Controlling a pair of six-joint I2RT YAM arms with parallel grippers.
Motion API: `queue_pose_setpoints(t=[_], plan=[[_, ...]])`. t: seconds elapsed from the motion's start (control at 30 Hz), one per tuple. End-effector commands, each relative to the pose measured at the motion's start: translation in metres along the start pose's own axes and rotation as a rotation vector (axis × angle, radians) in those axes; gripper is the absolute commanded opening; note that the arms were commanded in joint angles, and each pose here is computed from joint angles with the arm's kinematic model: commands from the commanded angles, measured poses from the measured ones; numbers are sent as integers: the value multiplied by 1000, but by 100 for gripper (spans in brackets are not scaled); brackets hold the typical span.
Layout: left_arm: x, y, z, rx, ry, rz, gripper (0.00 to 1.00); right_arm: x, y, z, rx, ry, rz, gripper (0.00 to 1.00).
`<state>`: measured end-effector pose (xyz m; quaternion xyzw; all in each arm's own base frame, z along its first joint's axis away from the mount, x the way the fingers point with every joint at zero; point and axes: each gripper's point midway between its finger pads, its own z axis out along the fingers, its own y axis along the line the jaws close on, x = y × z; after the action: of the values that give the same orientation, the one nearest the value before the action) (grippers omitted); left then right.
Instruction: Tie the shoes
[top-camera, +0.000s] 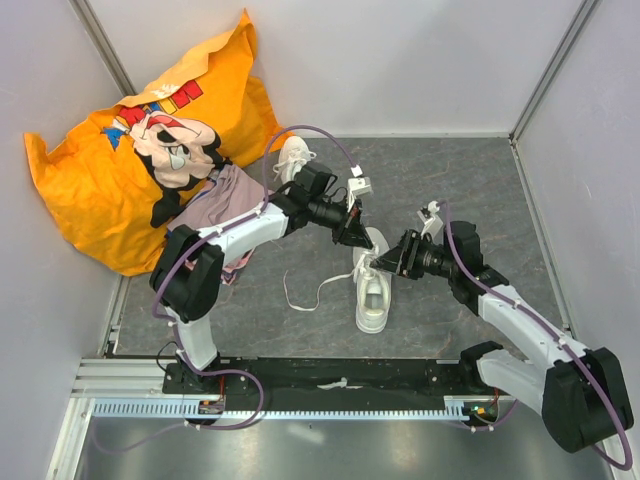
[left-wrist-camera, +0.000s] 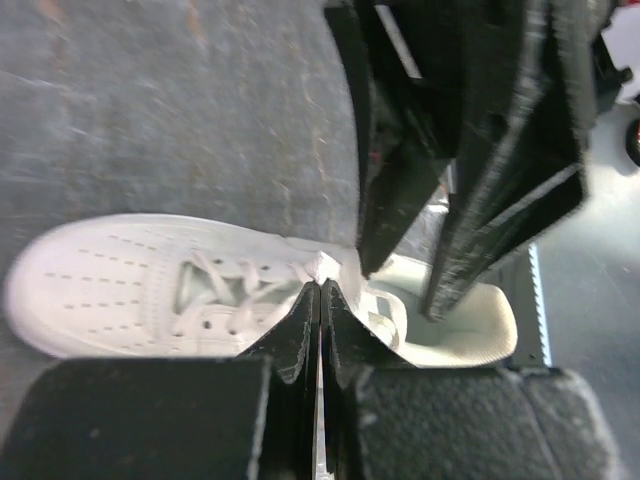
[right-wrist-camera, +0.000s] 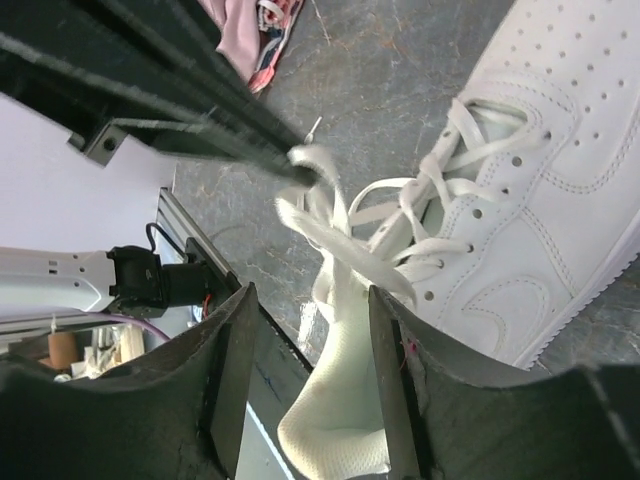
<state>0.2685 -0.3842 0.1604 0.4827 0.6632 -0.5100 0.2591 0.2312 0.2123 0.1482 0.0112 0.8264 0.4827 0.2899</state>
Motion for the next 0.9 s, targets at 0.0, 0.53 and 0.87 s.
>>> queue_pose_setpoints(t=[0.0, 0.53, 0.87], plan=[[-49, 10, -13, -122, -92, 92, 2, -13, 26, -18, -23, 13, -120, 58], [-62, 42, -28, -194, -157, -85, 2, -21, 64, -27, -146, 165, -824, 91], [-34, 48, -16, -147, -99, -154, 2, 48, 66, 42, -288, 503, -1415, 89]])
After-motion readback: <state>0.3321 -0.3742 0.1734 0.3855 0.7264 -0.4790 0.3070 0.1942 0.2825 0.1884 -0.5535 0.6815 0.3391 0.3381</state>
